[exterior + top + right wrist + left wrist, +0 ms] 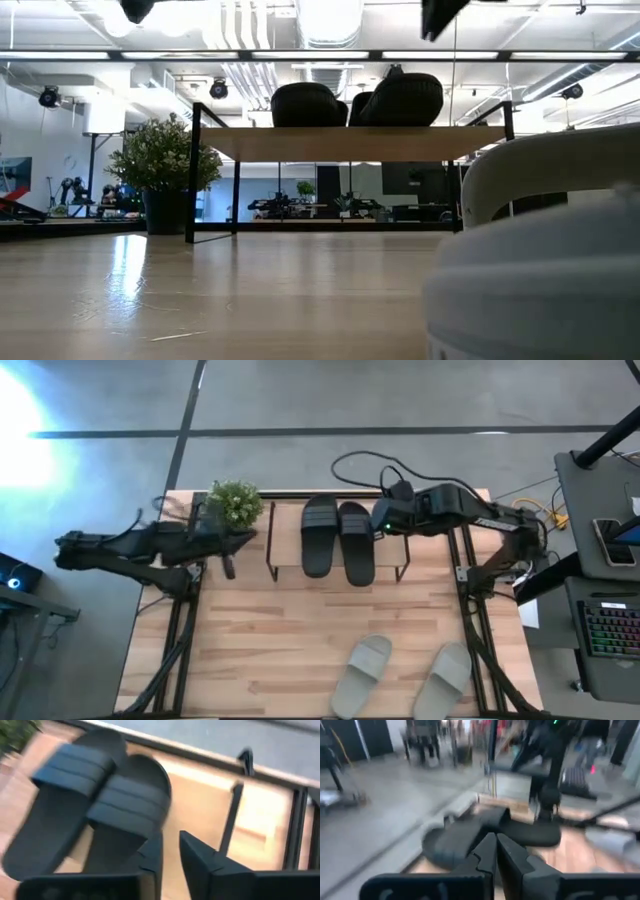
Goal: Pick and place slides into the shelf
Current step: Adjust the black slides on the shelf
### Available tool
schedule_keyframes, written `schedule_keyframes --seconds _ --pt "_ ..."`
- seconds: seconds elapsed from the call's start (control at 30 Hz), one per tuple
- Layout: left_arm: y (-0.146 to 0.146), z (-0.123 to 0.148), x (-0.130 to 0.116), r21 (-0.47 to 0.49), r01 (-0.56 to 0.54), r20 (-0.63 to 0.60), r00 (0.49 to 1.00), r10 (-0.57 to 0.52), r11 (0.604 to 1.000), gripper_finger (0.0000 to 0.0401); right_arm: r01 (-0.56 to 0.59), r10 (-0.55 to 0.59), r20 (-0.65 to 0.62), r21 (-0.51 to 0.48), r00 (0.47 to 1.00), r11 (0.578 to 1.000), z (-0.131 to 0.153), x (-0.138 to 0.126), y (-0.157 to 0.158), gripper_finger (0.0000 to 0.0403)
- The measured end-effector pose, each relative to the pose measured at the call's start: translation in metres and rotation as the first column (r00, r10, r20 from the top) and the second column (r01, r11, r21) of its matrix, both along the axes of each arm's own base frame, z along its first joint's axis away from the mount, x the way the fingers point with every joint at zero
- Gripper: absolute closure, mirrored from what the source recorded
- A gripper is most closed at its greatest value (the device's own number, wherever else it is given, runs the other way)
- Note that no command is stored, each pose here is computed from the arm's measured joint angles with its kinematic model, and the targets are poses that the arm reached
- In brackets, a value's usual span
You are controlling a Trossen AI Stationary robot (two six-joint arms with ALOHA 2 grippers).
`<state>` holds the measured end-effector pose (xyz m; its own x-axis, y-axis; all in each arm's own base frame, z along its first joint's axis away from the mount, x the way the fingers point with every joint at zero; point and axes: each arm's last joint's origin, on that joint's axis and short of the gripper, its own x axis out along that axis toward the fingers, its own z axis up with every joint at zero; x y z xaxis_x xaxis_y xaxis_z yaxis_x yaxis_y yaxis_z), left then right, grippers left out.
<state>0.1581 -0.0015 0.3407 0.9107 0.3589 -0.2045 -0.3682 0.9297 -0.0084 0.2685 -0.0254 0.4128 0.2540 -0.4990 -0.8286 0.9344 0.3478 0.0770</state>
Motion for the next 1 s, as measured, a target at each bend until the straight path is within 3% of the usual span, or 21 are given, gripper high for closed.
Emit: schedule_keyframes --seconds 0.17,0.3,0.47,0.67,0.9,1.0 --pt "0.031 -0.011 0.035 -0.259 0.113 -0.077 0.988 -0.137 0.959 0.0401 0.047 -0.031 -0.131 0.122 0.991 0.991 -0.040 -0.001 -0.003 0.0390" --pt "0.065 -0.008 0.056 -0.407 0.060 -0.103 0.989 -0.111 0.911 0.0401 0.068 -0.036 -0.210 0.149 0.977 0.987 -0.061 0.000 -0.003 0.0392" --pt "0.098 -0.001 0.069 -0.393 -0.050 -0.252 0.966 -0.055 0.918 0.0401 0.065 -0.018 -0.255 0.177 0.967 0.982 -0.072 -0.001 -0.002 0.0392" --pt "0.113 0.000 0.087 -0.351 -0.050 -0.361 0.928 -0.086 0.935 0.0401 -0.008 0.092 -0.293 0.276 0.952 0.961 -0.083 0.005 0.001 0.0392" --pt "0.117 -0.004 0.095 -0.357 -0.057 -0.407 0.908 -0.101 0.933 0.0401 -0.111 0.233 -0.246 0.426 0.941 0.898 -0.080 0.002 0.034 0.0392" --pt "0.118 -0.005 0.095 -0.343 -0.053 -0.415 0.904 -0.100 0.938 0.0401 -0.127 0.273 -0.209 0.526 0.939 0.841 -0.077 -0.001 0.052 0.0392"
